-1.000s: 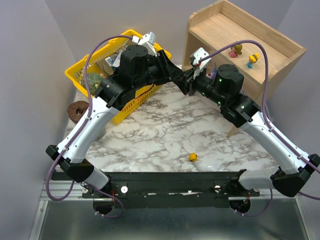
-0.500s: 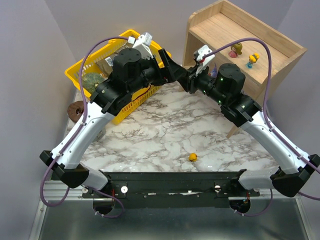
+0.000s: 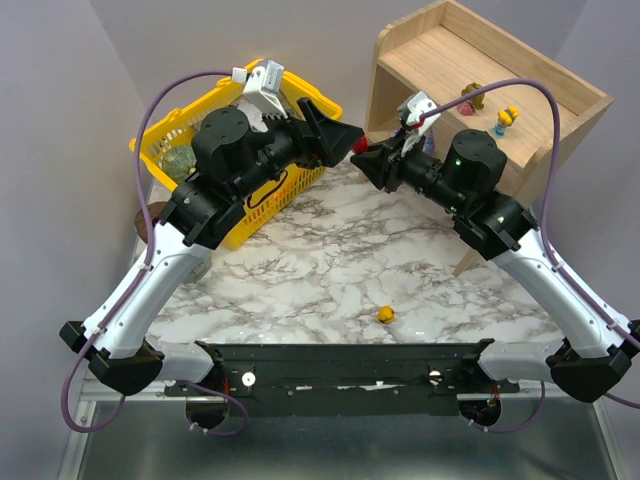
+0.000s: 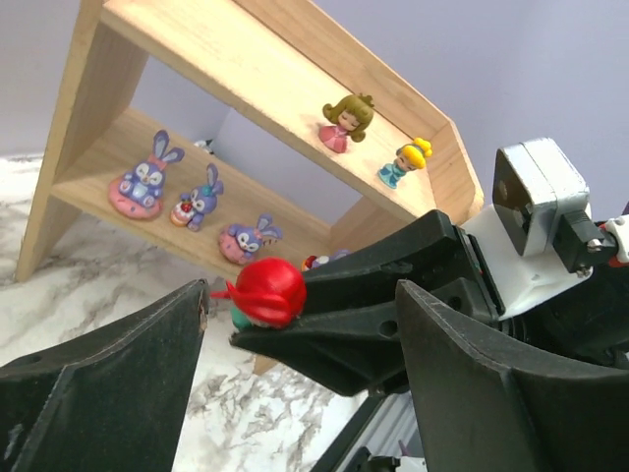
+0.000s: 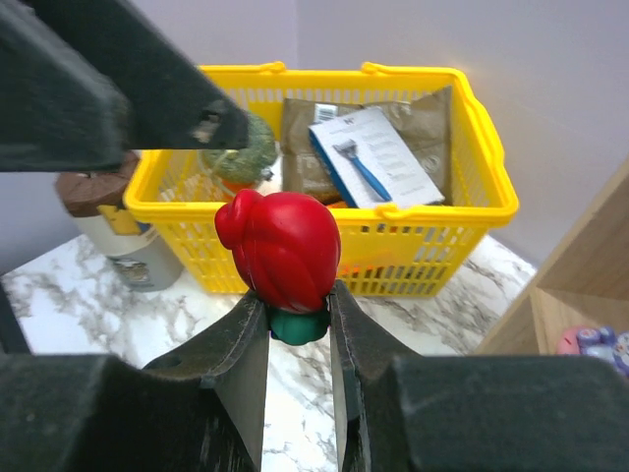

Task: Place and organize the plastic toys onto the shelf

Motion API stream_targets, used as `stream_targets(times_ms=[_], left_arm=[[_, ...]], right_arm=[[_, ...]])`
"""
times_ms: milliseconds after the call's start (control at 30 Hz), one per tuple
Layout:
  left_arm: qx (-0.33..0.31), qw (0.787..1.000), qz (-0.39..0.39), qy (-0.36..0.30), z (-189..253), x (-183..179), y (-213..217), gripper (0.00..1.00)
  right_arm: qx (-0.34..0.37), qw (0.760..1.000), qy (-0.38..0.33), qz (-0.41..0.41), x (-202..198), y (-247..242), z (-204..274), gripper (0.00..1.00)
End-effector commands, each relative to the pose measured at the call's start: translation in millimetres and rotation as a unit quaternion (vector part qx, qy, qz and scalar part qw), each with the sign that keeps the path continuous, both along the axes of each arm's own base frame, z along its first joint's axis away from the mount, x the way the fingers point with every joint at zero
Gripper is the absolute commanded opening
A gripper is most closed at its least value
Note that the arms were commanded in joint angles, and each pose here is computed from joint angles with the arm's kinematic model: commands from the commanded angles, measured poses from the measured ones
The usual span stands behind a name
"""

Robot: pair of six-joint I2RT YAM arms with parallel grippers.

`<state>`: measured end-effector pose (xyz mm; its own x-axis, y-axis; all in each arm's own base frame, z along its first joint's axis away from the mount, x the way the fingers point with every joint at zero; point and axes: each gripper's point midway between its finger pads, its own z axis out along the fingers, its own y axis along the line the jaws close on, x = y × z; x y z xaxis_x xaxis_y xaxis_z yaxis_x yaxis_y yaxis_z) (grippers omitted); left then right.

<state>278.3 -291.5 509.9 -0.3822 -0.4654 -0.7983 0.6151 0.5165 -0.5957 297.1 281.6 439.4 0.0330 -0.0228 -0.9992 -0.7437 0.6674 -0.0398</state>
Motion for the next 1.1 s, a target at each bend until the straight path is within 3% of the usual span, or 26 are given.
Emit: stream_targets(times_ms=[0,133,267,567,800,867,900,1000,1033,1067], left_arm=[[0.008,0.994,-0.067,-0.081,21,-24,-8,0.84],[0.033,0.990,-0.091,-0.106,16,-31,-10,0.81],[0.043,0.988,-0.089,-0.117,15,-34,-6,0.73],[0.027,0.986,-0.118,-0.118,13,-43,-13,0.56],[0.025,0.987,-0.109,-0.117,14,-39,-12,0.25],[0.026,0.987,-0.103,-0.117,14,-38,-10,0.21],[0.025,0.988,-0.096,-0.117,15,-36,-9,0.14],[0.028,0.990,-0.086,-0.112,16,-33,-7,0.05],[0.032,0.991,-0.078,-0.106,14,-30,-6,0.04],[0.030,0.991,-0.074,-0.107,18,-30,-5,0.02]], right_arm=[[0.032,0.997,-0.018,0.068,-35,1,33,0.01],[0.037,0.994,-0.025,0.099,-47,4,43,0.01],[0.049,0.993,-0.018,0.103,-52,3,49,0.01],[0.058,0.992,-0.015,0.107,-56,2,55,0.01],[0.056,0.991,-0.008,0.118,-58,6,54,0.01],[0.055,0.992,-0.006,0.115,-57,5,54,0.04],[0.050,0.992,-0.004,0.114,-56,5,52,0.07],[0.045,0.993,-0.002,0.105,-52,4,51,0.26],[0.043,0.994,-0.004,0.101,-50,4,50,0.40],[0.043,0.995,-0.005,0.093,-48,2,53,0.45]])
